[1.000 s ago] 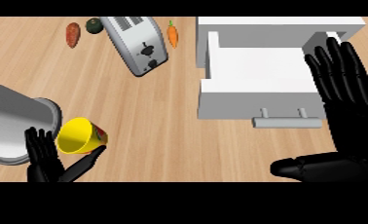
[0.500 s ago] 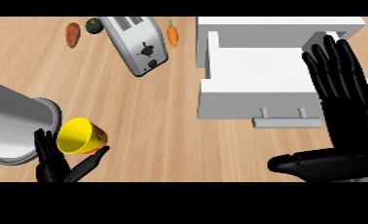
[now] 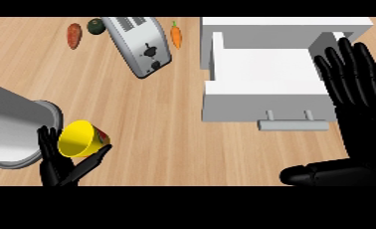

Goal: Pick up the cup, place it into the drawer and close the drawer

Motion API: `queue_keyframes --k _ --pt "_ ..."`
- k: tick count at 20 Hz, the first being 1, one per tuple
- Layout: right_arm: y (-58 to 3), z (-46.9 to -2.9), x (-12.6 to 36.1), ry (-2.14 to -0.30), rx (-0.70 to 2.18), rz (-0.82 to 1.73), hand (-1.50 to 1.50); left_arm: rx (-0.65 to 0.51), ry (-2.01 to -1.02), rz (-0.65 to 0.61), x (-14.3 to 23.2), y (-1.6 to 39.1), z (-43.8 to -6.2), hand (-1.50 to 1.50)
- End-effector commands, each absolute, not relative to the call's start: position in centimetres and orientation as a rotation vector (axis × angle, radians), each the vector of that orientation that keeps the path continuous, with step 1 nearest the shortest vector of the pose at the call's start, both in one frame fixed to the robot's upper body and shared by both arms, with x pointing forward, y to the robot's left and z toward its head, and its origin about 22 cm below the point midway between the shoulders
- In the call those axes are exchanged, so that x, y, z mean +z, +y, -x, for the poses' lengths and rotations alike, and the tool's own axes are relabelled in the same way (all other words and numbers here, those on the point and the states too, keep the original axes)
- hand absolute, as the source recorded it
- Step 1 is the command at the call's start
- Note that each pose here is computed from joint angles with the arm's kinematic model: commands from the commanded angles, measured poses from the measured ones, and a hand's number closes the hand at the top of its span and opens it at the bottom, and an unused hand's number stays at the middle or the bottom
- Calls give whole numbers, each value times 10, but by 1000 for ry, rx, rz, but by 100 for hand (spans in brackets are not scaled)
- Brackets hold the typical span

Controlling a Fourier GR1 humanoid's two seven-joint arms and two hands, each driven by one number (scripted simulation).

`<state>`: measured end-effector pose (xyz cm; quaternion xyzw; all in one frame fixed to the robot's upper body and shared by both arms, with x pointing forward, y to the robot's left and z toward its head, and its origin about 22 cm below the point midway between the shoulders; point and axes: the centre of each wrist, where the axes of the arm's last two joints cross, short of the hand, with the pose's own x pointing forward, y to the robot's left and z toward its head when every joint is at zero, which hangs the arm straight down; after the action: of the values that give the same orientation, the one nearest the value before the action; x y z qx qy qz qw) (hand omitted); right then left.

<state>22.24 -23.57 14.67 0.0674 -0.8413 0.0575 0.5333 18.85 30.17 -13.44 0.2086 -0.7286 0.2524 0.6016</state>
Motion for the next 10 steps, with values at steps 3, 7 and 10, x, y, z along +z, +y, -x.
queue_keyframes --k 3,7,10 --pt "-235 -222 156 -2010 141 -149 -150 634 -1707 -451 -146 305 -202 -150" --pt "-234 -229 139 -2000 136 -158 -150 642 -1699 -359 -143 306 -203 -150" --pt "-243 -224 131 -2001 115 -166 -150 660 -1735 -289 -146 327 -203 -150"
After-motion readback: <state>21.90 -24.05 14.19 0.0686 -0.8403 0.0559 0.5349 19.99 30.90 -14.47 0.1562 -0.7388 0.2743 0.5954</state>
